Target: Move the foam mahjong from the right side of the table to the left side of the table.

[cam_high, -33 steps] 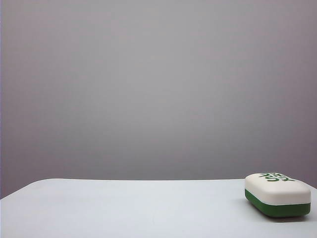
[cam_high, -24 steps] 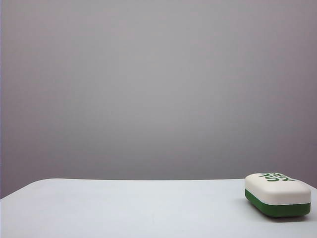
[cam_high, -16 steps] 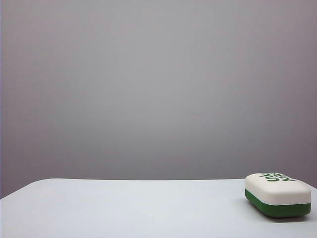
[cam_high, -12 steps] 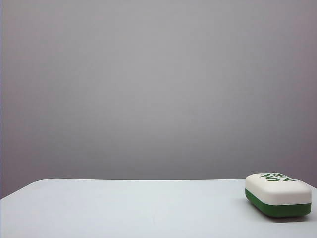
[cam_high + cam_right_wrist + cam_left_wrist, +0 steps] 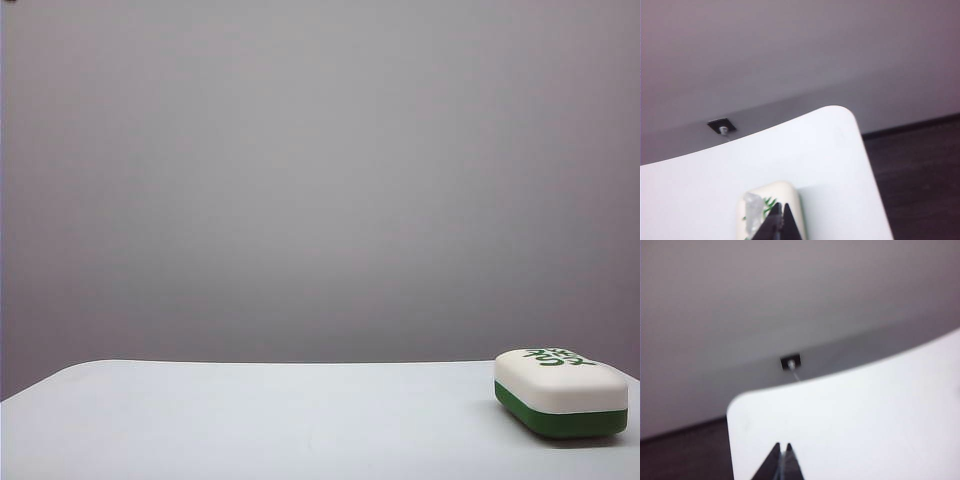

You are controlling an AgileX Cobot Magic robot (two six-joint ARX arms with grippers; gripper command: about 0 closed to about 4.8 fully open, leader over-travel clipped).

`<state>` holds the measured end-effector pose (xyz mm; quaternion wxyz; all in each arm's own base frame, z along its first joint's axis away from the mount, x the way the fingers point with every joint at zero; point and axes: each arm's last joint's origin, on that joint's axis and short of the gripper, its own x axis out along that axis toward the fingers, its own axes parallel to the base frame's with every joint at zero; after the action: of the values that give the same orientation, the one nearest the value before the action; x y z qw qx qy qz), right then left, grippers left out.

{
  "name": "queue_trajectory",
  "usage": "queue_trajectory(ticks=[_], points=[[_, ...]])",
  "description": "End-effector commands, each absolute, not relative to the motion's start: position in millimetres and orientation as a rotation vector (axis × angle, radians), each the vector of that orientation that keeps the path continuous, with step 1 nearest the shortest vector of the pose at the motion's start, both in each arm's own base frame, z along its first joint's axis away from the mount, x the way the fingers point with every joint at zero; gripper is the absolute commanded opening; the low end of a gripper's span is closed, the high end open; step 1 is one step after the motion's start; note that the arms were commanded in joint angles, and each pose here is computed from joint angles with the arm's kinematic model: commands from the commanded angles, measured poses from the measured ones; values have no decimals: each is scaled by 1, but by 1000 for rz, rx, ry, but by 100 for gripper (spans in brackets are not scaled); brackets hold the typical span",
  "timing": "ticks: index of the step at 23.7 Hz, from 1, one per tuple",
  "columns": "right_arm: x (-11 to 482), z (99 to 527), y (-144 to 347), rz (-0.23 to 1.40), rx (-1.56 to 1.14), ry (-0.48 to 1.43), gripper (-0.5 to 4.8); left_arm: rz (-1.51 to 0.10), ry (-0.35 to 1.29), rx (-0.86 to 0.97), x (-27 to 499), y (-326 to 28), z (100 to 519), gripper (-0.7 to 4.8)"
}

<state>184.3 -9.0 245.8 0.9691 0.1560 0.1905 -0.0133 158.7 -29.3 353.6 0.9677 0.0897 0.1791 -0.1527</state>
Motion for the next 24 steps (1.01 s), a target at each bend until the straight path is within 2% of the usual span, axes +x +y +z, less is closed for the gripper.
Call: queue_trajectory(ticks=[1, 7, 13, 24], points=[[203, 245, -20, -26, 325, 420, -5, -361, 460, 195, 164, -31, 345, -5], [250, 193, -18, 25, 299, 665, -5, -440, 611, 156, 188, -37, 323, -5], [276, 131, -19, 20, 354, 862, -5, -427, 561, 137, 195, -38, 326, -5], [332, 109, 8, 108, 323, 957, -5, -421, 594, 111, 193, -38, 324, -5]])
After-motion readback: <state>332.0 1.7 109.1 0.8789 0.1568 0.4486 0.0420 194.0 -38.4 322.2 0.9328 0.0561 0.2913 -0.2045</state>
